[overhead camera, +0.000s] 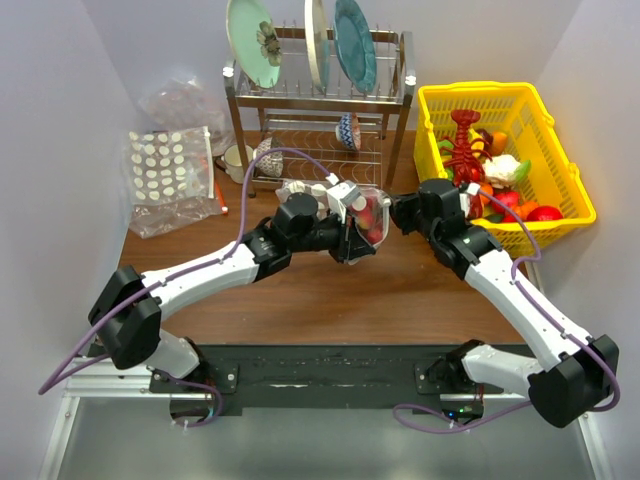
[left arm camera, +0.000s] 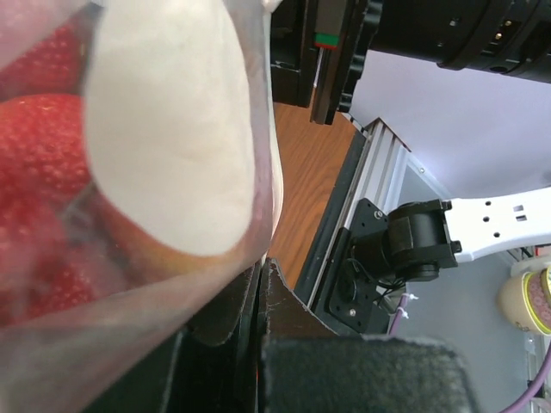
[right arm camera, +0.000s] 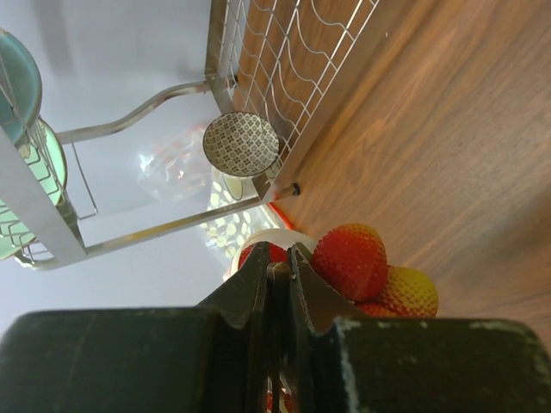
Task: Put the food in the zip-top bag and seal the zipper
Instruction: Place the fake fruit in the zipper food storage bag.
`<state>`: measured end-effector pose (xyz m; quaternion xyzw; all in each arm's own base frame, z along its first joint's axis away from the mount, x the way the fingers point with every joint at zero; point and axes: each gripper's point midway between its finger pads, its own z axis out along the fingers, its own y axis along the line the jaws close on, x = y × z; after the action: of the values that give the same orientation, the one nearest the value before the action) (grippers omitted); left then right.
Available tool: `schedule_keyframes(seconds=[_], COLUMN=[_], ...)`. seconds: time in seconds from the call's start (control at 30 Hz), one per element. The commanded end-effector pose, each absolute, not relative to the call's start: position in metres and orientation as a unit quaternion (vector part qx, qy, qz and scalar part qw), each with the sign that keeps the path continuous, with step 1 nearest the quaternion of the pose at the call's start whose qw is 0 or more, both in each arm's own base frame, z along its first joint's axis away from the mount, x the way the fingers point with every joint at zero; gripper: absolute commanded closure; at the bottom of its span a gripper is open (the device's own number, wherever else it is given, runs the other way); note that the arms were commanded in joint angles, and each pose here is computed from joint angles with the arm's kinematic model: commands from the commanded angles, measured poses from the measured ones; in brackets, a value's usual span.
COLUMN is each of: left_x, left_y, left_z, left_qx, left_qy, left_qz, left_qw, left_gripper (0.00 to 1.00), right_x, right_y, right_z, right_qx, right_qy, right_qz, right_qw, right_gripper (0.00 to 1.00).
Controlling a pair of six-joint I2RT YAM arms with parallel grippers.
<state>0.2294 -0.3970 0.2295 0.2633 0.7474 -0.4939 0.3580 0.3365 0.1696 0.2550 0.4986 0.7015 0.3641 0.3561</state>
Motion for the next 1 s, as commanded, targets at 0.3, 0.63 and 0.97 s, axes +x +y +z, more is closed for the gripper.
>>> schedule_keyframes(seconds=[0.3, 0.63, 0.97], left_x=[0.248, 0.261, 0.243], left_y=[-0.408, -0.402, -0.419], left_z=[0.276, 0.257, 0.222], left_qx=[0.252, 0.237, 0.214], left_qy=[0.701, 0.714, 0.691], left_qz=[-0.517, -0.512, -0.589], left_qw=[0.422, 0.414, 0.359], left_gripper=[1.0, 1.0, 1.0], right_x=[0.313, 0.297, 0.274], right_y=[0.202, 0.199, 0.185], right_z=[0.26, 0.251, 0.226], right_qx=[0.454, 0.42, 0.401], right_qy=[0.728, 0.763, 0.797], right_qz=[0.421, 0.397, 0.35], right_qw=[0.295, 0.291, 0.285], right_gripper=[1.0, 0.91, 0.71])
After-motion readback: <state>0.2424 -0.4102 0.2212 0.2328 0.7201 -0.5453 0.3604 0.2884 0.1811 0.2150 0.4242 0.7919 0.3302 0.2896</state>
